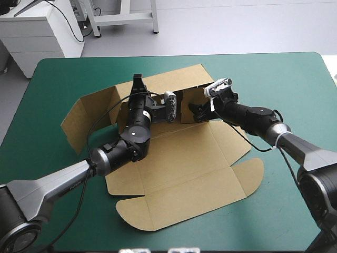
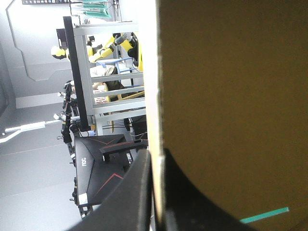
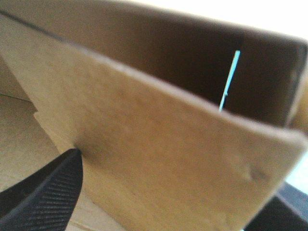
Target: Fold the box
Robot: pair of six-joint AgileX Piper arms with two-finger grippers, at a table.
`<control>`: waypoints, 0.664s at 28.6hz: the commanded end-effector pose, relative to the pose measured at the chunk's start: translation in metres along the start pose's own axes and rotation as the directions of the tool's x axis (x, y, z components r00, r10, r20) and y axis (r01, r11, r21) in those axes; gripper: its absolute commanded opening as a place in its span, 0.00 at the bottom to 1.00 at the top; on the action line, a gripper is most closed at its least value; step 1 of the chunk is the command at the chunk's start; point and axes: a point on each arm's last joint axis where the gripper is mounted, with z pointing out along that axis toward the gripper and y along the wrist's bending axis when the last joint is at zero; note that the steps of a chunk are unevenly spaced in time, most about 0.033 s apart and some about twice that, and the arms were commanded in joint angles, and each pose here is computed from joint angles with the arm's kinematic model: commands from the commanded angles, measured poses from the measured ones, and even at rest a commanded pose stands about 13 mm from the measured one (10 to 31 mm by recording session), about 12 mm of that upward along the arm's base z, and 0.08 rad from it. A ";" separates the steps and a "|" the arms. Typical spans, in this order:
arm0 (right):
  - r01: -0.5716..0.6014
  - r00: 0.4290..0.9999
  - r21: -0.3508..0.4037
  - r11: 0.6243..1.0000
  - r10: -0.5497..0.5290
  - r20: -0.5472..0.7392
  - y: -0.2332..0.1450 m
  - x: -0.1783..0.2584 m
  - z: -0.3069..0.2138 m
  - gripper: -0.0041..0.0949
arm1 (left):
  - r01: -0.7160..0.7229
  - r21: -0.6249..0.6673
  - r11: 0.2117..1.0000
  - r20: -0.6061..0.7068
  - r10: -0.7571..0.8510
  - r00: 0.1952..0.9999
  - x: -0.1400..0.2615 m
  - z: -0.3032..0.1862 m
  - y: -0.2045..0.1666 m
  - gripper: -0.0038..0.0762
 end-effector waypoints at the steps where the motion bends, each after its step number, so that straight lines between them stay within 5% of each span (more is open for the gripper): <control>1: -0.004 0.995 -0.017 1.000 0.006 0.098 0.001 -0.028 -0.006 0.82 | 0.025 -0.083 0.996 0.038 -0.022 0.999 0.000 -0.014 0.025 0.04; 8: -0.079 0.994 -0.001 0.997 0.079 0.076 -0.004 -0.023 0.003 0.76 | 0.025 -0.083 0.996 0.038 -0.022 0.999 0.000 -0.014 0.025 0.04; 10: -0.103 0.992 0.023 0.994 0.101 0.070 -0.006 -0.023 0.003 0.61 | 0.025 -0.083 0.996 0.038 -0.022 0.999 0.000 -0.014 0.025 0.04; 14: -0.084 0.995 0.001 0.996 0.084 0.057 -0.004 -0.020 0.003 0.03 | 0.020 -0.086 0.996 0.045 -0.016 0.999 0.000 -0.014 0.025 0.04; 19: -0.076 0.996 0.002 0.997 0.076 0.039 -0.003 -0.017 0.003 0.03 | 0.020 -0.084 0.996 0.054 -0.016 0.998 -0.001 -0.014 0.025 0.04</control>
